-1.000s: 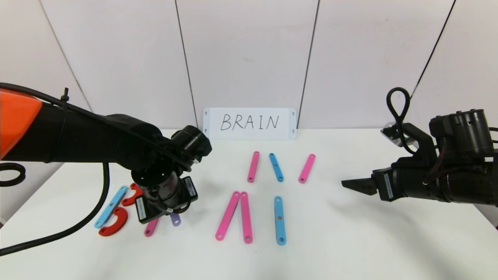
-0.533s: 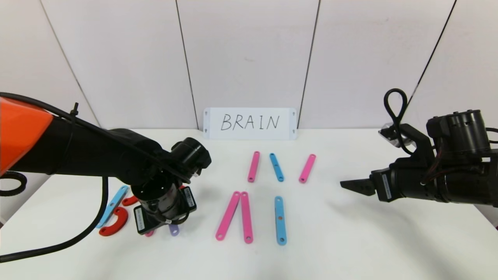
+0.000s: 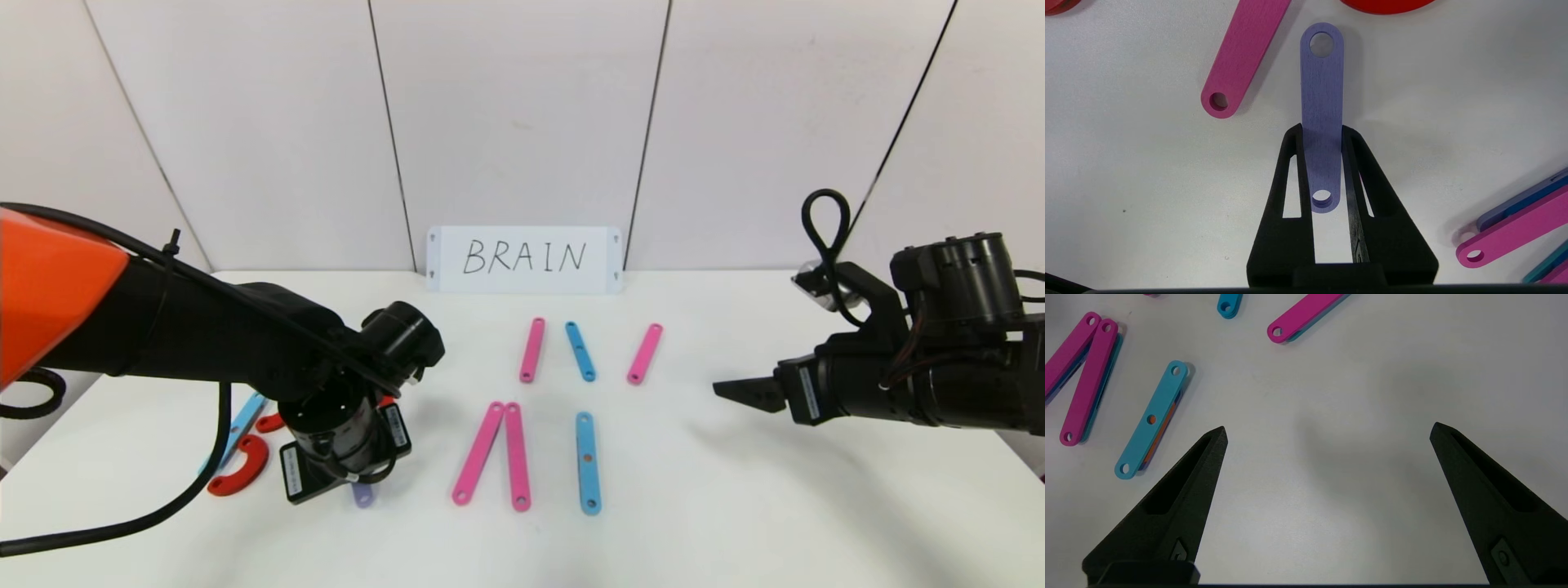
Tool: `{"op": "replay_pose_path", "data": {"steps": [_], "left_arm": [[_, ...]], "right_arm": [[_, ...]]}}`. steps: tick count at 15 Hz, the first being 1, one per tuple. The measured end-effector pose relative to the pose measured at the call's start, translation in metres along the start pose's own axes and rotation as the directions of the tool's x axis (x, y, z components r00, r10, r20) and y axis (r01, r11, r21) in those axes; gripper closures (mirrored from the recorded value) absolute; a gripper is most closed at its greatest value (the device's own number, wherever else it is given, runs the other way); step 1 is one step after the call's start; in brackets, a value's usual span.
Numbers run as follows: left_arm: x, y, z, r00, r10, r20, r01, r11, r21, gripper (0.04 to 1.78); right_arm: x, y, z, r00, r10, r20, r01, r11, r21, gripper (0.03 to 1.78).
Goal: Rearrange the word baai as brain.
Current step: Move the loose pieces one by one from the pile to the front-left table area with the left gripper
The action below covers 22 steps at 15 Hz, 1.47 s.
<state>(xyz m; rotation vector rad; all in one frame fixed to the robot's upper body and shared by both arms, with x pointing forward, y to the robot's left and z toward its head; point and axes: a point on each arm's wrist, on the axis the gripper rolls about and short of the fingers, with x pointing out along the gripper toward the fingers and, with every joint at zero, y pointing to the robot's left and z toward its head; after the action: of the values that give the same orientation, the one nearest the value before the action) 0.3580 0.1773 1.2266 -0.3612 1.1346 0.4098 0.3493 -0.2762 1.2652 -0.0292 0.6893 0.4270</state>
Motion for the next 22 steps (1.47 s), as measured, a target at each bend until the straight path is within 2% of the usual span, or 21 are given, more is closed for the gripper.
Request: {"op": "replay_pose_path", "data": {"steps": [17, 20, 22], "left_arm": [[0.0057, -0.0021, -0.0018, 1.000, -0.002, 0.003, 0.002, 1.000, 0.016, 1.54], [0.0055, -0.0023, -0.0016, 1.000, -0.002, 0.005, 0.002, 1.000, 0.017, 1.38], [0.0055, -0.0025, -0.0015, 1.000, -0.003, 0.005, 0.003, 1.000, 0.017, 1.14]], "right_arm": [[0.0013, 0.0002, -0.0010, 1.000, 0.001, -0.006, -0.001, 1.000, -0.001, 0.07], [0.0018, 0.0000, -0.0013, 1.000, 0.001, -0.009, -0.001, 1.000, -0.001, 0.07], [0.0022, 0.0000, -0.0014, 1.000, 0.001, -0.010, -0.002, 1.000, -0.001, 0.07]]}}
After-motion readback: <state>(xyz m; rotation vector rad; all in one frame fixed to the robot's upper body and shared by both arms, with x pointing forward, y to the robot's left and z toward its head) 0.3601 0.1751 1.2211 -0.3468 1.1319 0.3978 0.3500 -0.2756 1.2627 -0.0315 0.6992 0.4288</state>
